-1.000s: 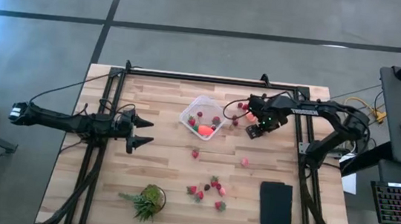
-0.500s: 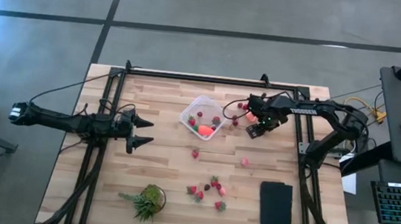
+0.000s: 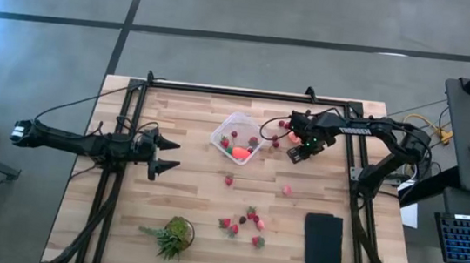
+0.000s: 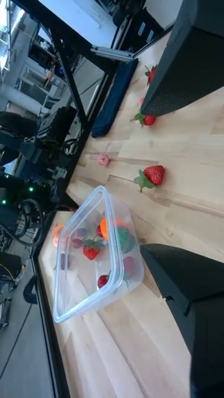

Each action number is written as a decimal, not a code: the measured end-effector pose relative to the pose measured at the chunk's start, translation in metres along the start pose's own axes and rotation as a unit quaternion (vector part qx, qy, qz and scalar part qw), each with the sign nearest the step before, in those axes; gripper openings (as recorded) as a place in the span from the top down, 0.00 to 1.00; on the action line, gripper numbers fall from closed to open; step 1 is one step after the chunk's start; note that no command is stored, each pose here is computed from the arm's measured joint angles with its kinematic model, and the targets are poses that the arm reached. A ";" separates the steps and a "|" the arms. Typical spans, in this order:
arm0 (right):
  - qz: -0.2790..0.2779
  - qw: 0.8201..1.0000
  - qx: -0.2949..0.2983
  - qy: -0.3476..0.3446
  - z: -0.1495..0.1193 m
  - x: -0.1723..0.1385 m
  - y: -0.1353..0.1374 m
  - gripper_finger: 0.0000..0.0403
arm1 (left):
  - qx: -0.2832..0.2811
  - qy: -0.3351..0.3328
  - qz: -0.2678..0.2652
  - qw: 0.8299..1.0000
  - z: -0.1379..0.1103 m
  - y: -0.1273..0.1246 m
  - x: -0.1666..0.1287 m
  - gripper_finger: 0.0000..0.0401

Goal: Pick and placing Produce into tupperware
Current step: Put the red cherry into the transparent bin

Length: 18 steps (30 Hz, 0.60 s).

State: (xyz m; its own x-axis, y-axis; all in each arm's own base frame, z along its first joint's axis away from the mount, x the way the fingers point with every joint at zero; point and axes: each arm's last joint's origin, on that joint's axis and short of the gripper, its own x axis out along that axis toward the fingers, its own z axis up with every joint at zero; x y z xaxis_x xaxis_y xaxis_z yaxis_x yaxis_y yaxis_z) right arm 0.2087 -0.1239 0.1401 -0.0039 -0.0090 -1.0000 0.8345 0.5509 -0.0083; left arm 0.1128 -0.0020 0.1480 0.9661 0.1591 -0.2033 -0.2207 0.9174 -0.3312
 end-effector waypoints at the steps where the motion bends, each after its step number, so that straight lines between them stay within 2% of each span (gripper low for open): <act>1: 0.001 1.000 0.000 0.000 0.000 0.000 0.000 0.74 | 0.000 0.000 0.000 1.000 0.000 0.000 0.000 0.16; 8: 0.008 1.000 0.000 0.002 0.000 0.000 0.001 0.81 | 0.000 0.000 0.000 1.000 0.000 0.000 0.000 0.16; 13: 0.012 1.000 0.000 0.001 0.000 0.000 0.001 0.82 | 0.000 0.000 0.000 1.000 0.000 0.000 0.000 0.16; 18: 0.063 0.998 -0.006 -0.004 0.001 -0.011 0.007 0.81 | 0.000 0.000 0.000 1.000 0.000 0.000 0.000 0.16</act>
State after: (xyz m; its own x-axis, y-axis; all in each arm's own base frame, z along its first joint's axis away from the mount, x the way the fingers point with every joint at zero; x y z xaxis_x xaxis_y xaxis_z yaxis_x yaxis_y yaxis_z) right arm 0.2155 -0.1211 0.1508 0.1045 0.0542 -0.9930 0.8209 0.5589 0.1169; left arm 0.1128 -0.0021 0.1480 0.9662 0.1587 -0.2033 -0.2204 0.9174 -0.3313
